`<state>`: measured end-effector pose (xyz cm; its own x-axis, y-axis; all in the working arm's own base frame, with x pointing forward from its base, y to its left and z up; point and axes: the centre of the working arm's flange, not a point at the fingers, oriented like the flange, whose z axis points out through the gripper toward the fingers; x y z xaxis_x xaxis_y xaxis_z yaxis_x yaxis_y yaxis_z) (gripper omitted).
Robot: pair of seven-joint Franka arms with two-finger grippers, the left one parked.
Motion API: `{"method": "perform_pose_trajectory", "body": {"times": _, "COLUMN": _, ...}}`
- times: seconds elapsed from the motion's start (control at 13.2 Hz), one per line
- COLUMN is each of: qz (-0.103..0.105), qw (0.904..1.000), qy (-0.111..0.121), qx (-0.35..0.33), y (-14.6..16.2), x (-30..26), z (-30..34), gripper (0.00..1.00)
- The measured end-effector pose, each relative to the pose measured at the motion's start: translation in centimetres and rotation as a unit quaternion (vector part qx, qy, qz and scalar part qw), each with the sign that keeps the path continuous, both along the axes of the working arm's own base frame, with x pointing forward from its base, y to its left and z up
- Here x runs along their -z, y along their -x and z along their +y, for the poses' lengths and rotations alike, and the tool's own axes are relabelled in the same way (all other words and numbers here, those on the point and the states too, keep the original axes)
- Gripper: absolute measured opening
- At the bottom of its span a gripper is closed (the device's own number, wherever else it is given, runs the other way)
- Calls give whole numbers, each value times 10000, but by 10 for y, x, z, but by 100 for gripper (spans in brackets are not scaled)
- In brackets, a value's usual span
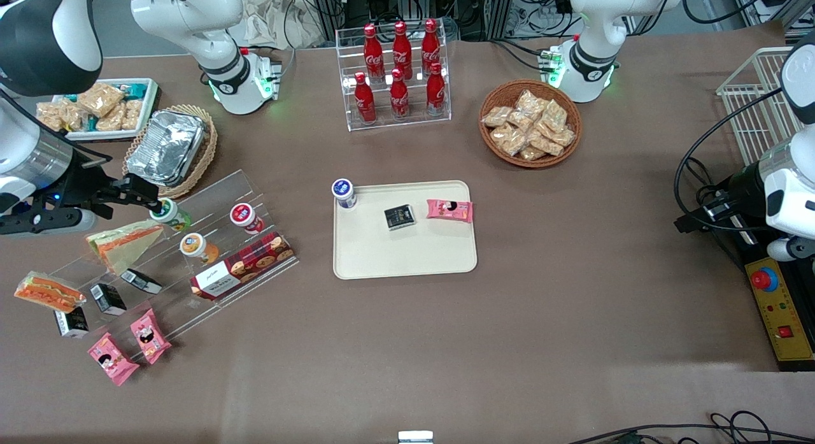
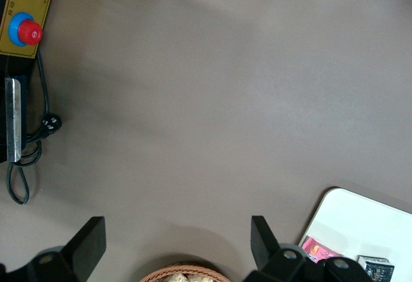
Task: Place sandwich on tray
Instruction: 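Move the right gripper down toward the wrapped sandwiches on the acrylic rack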
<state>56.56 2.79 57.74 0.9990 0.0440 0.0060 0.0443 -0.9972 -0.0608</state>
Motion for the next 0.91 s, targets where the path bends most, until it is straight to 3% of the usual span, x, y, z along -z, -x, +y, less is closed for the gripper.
{"method": "perform_pose_trajectory", "body": {"times": 0.61, "qz": -52, "qw": 9998, "qy": 39, "qx": -205, "y": 0, "x": -3, "z": -12, "gripper": 98}}
{"method": "perform_pose_trajectory", "body": {"times": 0.91, "qz": -94, "qw": 9963, "qy": 71, "qx": -855, "y": 0, "x": -1, "z": -75, "gripper": 98}}
